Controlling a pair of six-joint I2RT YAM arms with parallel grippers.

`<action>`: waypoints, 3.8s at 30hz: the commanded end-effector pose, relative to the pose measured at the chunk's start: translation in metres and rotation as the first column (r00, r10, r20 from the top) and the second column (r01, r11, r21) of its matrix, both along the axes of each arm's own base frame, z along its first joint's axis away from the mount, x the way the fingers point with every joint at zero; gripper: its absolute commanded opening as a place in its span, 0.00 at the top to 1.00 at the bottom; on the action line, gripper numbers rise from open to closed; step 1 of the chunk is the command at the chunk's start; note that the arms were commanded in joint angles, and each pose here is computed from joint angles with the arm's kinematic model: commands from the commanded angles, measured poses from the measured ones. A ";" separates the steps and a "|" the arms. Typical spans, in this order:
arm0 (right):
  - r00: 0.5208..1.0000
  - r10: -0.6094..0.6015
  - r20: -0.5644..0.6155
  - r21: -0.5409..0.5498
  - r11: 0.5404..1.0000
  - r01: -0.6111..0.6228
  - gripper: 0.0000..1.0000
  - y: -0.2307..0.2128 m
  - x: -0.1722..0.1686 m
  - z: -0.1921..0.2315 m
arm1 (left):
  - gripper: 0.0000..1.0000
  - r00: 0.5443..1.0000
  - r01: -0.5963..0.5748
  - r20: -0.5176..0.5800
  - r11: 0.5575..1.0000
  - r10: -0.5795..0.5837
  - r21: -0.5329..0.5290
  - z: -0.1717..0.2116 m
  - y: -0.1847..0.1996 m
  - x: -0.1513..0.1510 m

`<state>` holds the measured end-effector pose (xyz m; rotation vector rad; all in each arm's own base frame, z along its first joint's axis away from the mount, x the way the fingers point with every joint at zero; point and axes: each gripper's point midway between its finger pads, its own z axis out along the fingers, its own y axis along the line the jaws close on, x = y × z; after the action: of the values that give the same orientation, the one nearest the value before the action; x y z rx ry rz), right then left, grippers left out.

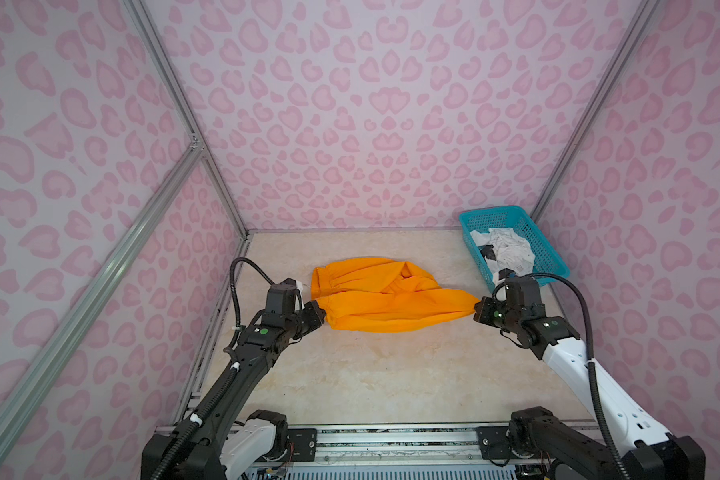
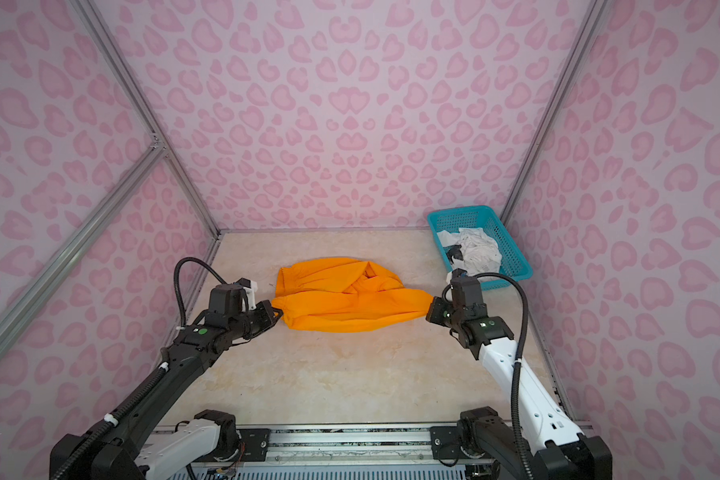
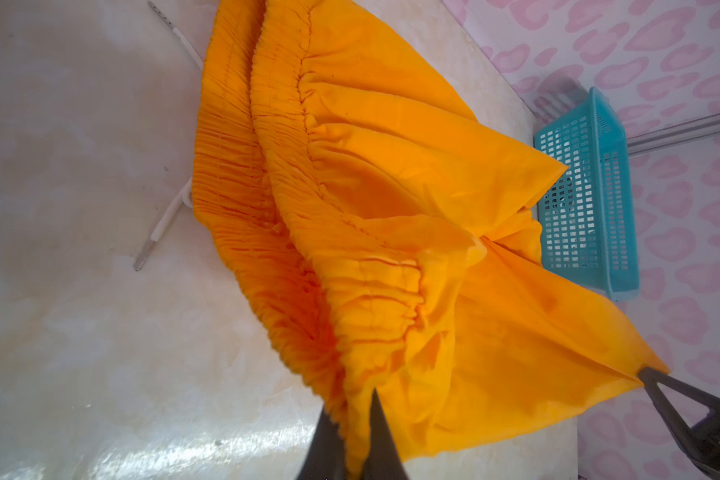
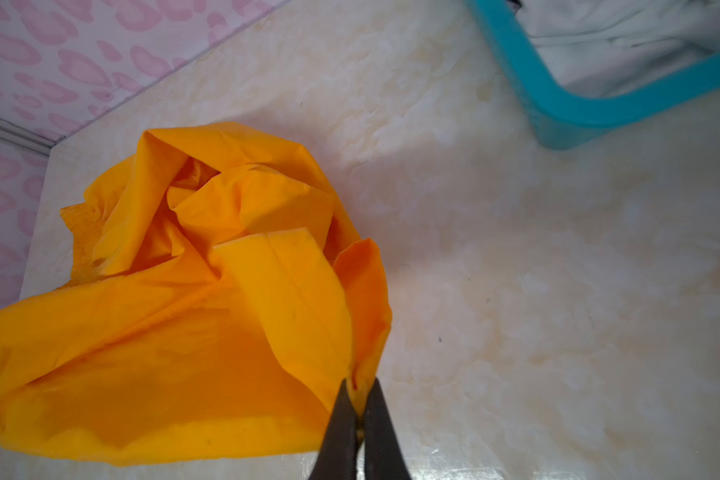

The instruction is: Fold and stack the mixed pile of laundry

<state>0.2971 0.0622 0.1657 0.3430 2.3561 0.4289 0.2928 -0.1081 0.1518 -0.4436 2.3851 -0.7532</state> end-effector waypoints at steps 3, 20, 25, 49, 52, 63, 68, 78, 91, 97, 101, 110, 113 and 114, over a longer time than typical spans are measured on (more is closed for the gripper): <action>0.997 -0.042 0.068 0.025 0.999 0.041 1.00 -0.018 -0.005 0.026 | 0.97 0.998 -0.025 0.048 0.999 0.027 -0.044 0.036 0.003 0.003; 0.739 0.137 0.659 0.023 0.979 -0.202 1.00 0.023 0.098 0.361 | 0.97 0.810 0.178 0.573 0.983 -0.122 -0.042 0.349 -0.032 0.107; 0.700 0.179 0.692 -0.060 0.980 -0.191 1.00 0.020 0.074 0.392 | 0.97 0.734 0.257 0.652 0.966 -0.191 -0.007 0.385 -0.041 0.090; 0.893 0.189 0.408 -0.106 0.981 -0.159 1.00 0.008 0.058 0.251 | 0.97 0.948 0.100 0.314 0.987 -0.057 -0.123 0.183 -0.020 0.056; 0.906 0.195 0.376 -0.108 0.980 -0.166 1.00 0.012 0.105 0.232 | 0.97 0.948 0.094 0.313 0.992 -0.064 -0.080 0.179 -0.023 0.101; 0.592 0.184 0.785 -0.052 0.971 -0.233 1.00 0.027 0.162 0.443 | 0.97 0.650 0.326 0.735 0.945 -0.194 -0.038 0.391 -0.052 0.211; 0.487 0.205 0.849 -0.105 0.969 -0.225 1.00 0.025 0.102 0.461 | 0.97 0.406 0.521 0.868 0.853 -0.288 0.040 0.429 -0.071 0.150; 0.778 0.358 0.517 -0.102 0.928 -0.359 1.00 0.057 0.057 0.241 | 0.97 0.850 0.228 0.501 0.971 -0.161 -0.075 0.166 -0.022 0.113; 0.958 0.142 -0.251 0.120 0.986 -0.115 1.00 0.059 -0.042 -0.057 | 0.97 0.983 -0.016 -0.184 0.998 0.004 -0.065 -0.055 0.004 -0.014; 0.955 -0.004 -0.297 -0.033 0.999 -0.007 1.00 0.026 -0.049 -0.069 | 0.97 0.966 0.065 -0.245 0.995 -0.082 -0.077 -0.058 -0.013 -0.048; 0.925 -0.066 -0.373 -0.142 0.990 0.014 1.00 0.009 -0.056 -0.078 | 0.97 0.925 0.108 -0.363 0.994 -0.108 -0.022 -0.080 -0.016 -0.075; 0.920 -0.117 -0.375 -0.276 0.961 0.010 0.96 -0.011 -0.056 -0.059 | 0.97 0.869 0.144 -0.494 0.971 -0.032 0.190 -0.125 0.002 -0.109; 0.934 -0.136 -0.330 -0.351 0.936 0.012 0.95 -0.022 -0.046 -0.038 | 0.97 0.863 0.167 -0.504 0.960 -0.033 0.223 -0.132 0.002 -0.114; 0.940 -0.134 -0.314 -0.370 0.929 0.009 0.94 -0.024 -0.042 -0.032 | 0.97 0.859 0.174 -0.510 0.958 -0.036 0.226 -0.134 0.001 -0.116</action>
<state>0.2558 0.0587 0.1248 0.3955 2.6867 0.0569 0.1821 -0.1174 0.0259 -0.4182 2.9548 -0.4813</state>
